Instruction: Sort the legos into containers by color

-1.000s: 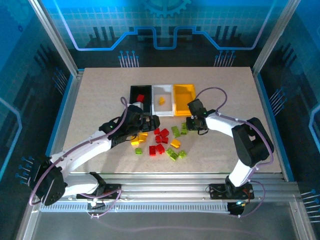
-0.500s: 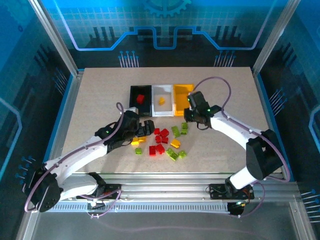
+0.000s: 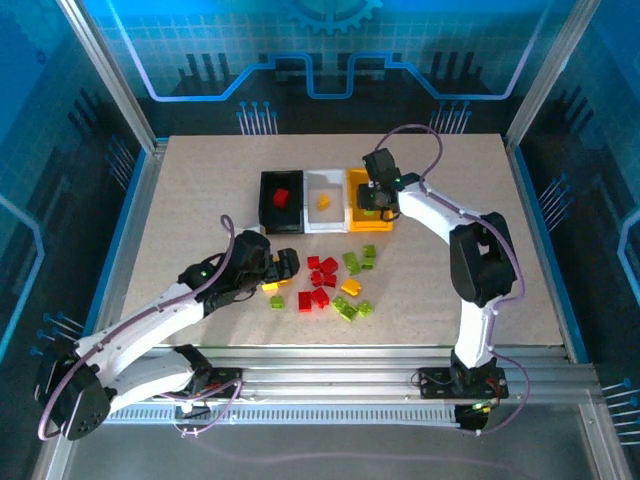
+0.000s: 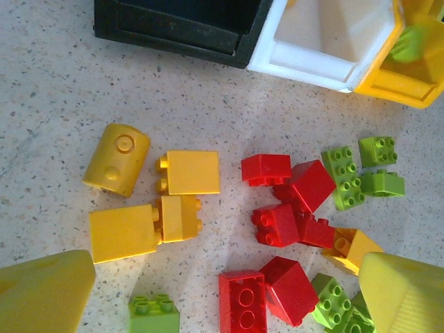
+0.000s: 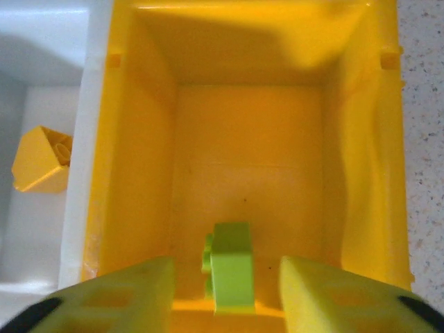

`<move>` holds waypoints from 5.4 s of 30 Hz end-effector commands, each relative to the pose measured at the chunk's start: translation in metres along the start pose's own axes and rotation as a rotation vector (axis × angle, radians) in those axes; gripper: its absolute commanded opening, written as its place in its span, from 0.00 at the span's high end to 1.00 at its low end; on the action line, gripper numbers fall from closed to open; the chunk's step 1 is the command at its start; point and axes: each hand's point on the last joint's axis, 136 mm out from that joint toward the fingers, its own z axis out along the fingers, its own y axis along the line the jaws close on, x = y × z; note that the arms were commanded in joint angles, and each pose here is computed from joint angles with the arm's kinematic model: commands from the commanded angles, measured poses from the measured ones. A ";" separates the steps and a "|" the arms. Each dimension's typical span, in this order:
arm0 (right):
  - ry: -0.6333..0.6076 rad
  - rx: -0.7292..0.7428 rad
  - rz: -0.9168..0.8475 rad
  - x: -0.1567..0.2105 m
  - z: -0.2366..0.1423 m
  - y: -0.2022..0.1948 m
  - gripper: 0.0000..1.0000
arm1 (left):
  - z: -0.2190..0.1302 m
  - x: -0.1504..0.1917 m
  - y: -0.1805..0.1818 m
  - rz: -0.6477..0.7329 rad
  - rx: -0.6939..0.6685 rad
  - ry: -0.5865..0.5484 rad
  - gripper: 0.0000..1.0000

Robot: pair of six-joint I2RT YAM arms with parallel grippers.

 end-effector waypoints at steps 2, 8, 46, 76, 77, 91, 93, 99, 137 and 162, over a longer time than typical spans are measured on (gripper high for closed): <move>-0.053 -0.005 0.008 -0.023 -0.024 0.001 0.45 | -0.003 0.004 0.013 -0.013 -0.042 0.002 0.01; -0.059 -0.006 0.009 0.002 -0.054 0.002 0.34 | -0.006 0.001 0.014 -0.009 -0.044 -0.002 0.01; 0.247 0.094 -0.005 0.174 -0.014 0.007 0.52 | 0.004 0.009 0.025 -0.036 -0.047 0.028 0.01; 0.005 0.007 0.044 0.005 -0.026 0.000 0.65 | 0.008 0.010 0.014 -0.043 -0.015 0.064 0.01; 0.012 0.018 0.044 0.003 -0.020 -0.002 0.64 | 0.007 0.009 0.013 -0.040 -0.010 0.064 0.01; -0.010 -0.016 0.045 0.014 -0.052 -0.006 0.33 | 0.006 0.005 0.010 -0.027 0.001 0.054 0.01; 0.005 -0.025 0.036 0.033 -0.060 -0.005 0.33 | 0.006 0.005 0.009 -0.025 0.004 0.052 0.01; 0.095 -0.045 -0.024 0.096 -0.054 0.002 0.29 | 0.010 0.007 0.010 -0.026 0.009 0.056 0.01; -0.003 0.006 -0.058 0.043 -0.052 0.006 0.67 | 0.013 0.014 0.016 -0.038 0.000 0.068 0.01; -0.053 -0.039 -0.049 0.019 -0.065 0.018 0.36 | 0.008 0.009 0.033 -0.061 -0.056 0.053 0.01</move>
